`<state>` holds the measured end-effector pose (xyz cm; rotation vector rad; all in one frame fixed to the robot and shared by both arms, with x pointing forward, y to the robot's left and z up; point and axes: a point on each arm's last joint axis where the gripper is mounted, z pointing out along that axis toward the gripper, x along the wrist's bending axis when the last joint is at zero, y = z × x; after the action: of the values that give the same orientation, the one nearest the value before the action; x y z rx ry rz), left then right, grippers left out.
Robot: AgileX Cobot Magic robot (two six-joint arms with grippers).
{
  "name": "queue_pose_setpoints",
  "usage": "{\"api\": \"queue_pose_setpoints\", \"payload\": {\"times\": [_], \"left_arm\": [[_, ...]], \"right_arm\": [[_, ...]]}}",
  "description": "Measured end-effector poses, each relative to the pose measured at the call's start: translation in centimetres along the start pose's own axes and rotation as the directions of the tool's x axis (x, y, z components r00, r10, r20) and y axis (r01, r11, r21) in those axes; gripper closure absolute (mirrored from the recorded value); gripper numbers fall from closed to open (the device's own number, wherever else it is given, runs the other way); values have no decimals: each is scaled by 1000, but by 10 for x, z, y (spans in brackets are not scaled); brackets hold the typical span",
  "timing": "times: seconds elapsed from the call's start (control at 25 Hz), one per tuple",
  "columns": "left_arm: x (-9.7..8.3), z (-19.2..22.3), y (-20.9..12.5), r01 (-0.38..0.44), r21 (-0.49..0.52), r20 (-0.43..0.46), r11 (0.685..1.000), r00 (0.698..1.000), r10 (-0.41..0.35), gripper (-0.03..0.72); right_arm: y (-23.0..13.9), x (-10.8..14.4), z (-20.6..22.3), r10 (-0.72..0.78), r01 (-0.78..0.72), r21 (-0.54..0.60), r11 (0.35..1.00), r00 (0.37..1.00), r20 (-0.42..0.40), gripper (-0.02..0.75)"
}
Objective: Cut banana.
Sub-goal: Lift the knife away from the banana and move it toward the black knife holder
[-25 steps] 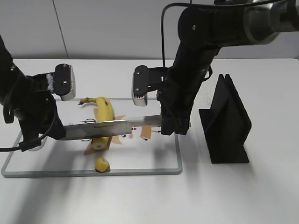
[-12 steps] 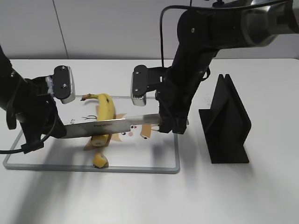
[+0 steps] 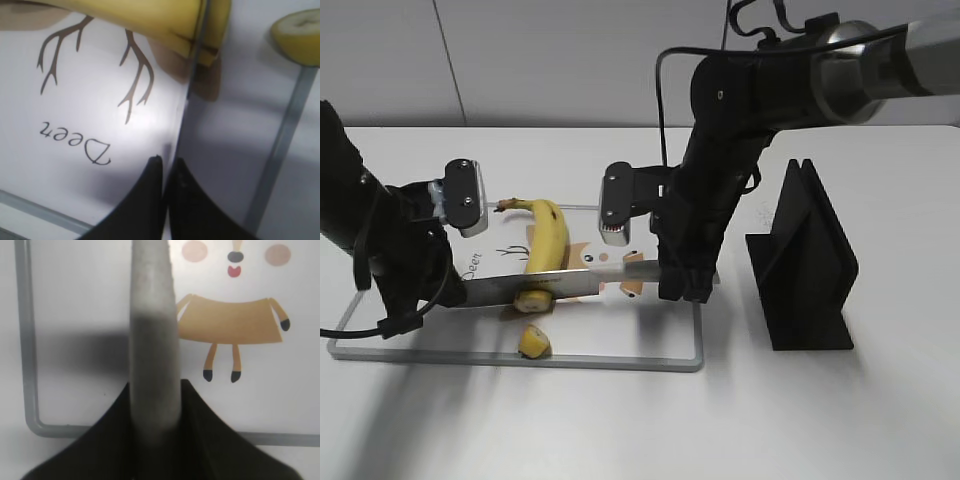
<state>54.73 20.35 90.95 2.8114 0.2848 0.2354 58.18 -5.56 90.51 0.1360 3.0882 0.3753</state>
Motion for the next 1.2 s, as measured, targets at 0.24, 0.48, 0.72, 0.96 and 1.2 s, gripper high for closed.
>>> {"api": "queue_pose_setpoints", "payload": {"times": [0.24, 0.48, 0.72, 0.96, 1.2], "left_arm": [[1, 0, 0, -1, -2, -6, 1000, 1000, 1, 695], [1, -3, 2, -11, -6, -14, 1000, 1000, 11, 693], [1, -3, 2, -4, -10, -8, 1000, 1000, 4, 693], [0, -1, 2, -2, -8, -4, 1000, 1000, 2, 693], [1, 1, 0, 7, -8, 0, 1000, 1000, -7, 692]], "right_arm": [[-2, 1, 10, 11, -11, 7, 1000, 1000, -24, 556], [-4, 1, 18, 23, -22, 20, 1000, 998, -54, 554], [-4, 1, 18, 24, -23, 19, 1000, 998, -55, 554], [-3, 1, 14, 22, -21, 15, 1000, 999, -50, 554], [0, 1, 2, 16, -16, -8, 1000, 1000, -18, 554]]}}
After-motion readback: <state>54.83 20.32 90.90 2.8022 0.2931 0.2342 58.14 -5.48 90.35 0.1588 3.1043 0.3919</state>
